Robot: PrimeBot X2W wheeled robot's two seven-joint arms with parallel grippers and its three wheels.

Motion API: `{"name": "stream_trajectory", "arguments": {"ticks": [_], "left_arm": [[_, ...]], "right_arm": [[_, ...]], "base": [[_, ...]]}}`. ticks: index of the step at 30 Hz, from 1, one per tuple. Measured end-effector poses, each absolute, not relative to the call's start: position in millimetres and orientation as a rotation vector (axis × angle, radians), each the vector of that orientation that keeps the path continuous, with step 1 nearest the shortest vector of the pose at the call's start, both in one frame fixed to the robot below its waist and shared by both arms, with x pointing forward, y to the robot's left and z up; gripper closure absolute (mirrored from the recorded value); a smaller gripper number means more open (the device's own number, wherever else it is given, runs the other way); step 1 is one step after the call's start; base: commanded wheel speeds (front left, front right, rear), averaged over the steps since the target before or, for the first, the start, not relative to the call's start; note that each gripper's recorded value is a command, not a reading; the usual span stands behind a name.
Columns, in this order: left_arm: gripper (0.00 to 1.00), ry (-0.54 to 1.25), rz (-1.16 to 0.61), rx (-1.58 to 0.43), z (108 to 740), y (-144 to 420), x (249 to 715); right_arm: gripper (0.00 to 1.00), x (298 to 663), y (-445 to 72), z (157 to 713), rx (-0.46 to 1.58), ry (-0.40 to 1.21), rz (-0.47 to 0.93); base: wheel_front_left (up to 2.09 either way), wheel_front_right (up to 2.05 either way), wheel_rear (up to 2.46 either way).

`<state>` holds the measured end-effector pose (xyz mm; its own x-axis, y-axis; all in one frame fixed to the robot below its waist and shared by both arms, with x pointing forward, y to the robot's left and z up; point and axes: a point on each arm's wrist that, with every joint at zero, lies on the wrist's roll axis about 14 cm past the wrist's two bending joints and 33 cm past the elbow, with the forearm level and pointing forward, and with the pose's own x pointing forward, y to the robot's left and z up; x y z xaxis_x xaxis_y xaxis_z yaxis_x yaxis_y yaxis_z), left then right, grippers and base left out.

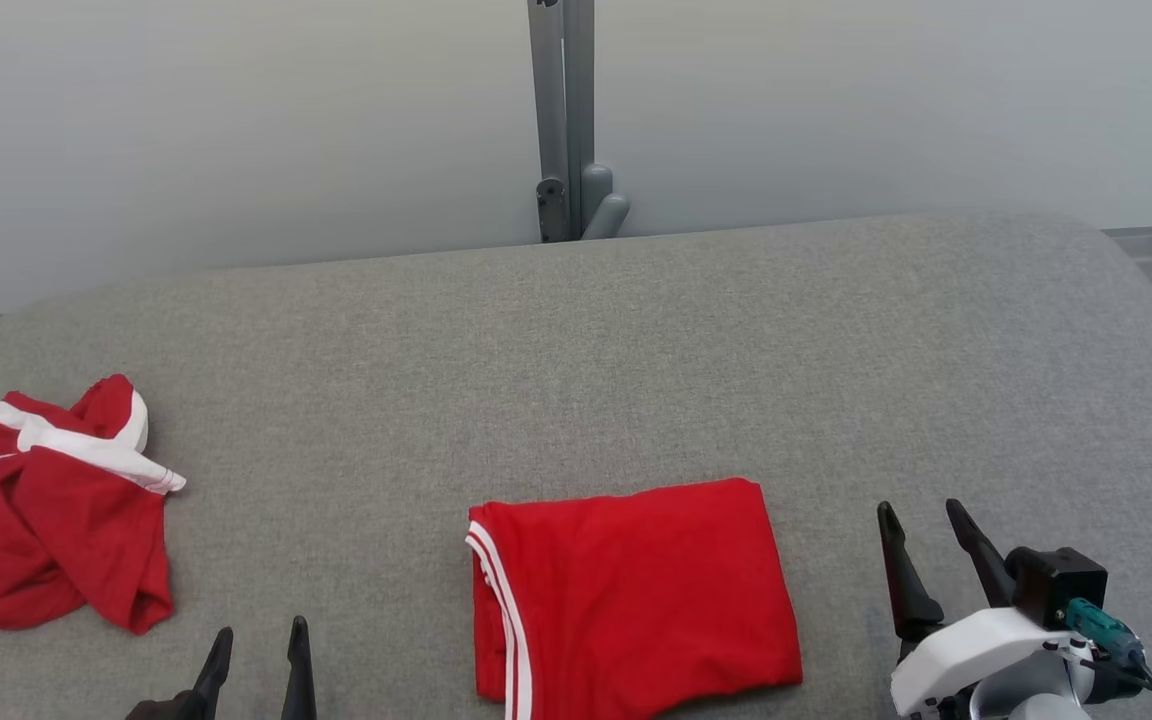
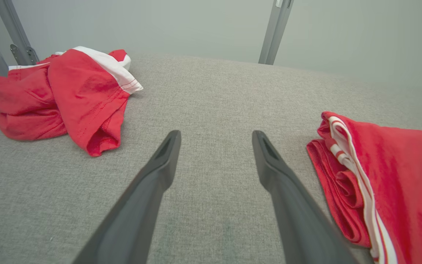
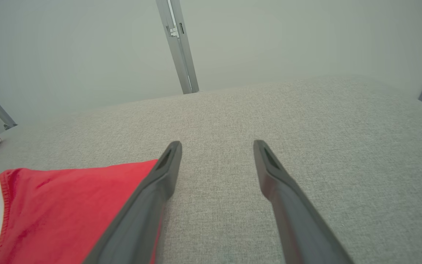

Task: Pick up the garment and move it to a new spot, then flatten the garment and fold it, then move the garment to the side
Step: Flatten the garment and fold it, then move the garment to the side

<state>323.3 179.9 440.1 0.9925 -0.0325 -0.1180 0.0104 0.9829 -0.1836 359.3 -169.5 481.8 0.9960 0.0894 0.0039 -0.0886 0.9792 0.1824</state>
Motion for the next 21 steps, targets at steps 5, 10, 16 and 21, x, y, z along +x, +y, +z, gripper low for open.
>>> {"name": "stream_trajectory", "arguments": {"ticks": [5, 10, 16, 21], "left_arm": [[0.00, 0.111, -0.022, -0.171, 442.8, 181.4, 319.1], [0.00, 0.096, -0.016, -0.164, 446.8, 184.5, 317.0], [0.00, 0.093, -0.012, -0.158, 447.3, 186.4, 313.3], [0.00, 0.095, -0.011, -0.160, 446.5, 186.9, 312.7]], "right_arm": [[0.00, 350.8, -173.6, 481.6, 0.181, 0.000, 0.074], [0.00, 345.2, -175.3, 481.2, 0.185, -0.002, 0.065], [0.00, 341.3, -169.8, 479.7, 0.175, 0.002, 0.079], [0.00, 342.1, -167.8, 479.1, 0.166, 0.005, 0.085]], "base": [[0.00, 0.00, 0.00], [0.00, 0.00, 0.00], [0.00, 0.00, 0.00], [0.00, 0.00, 0.00]]}}
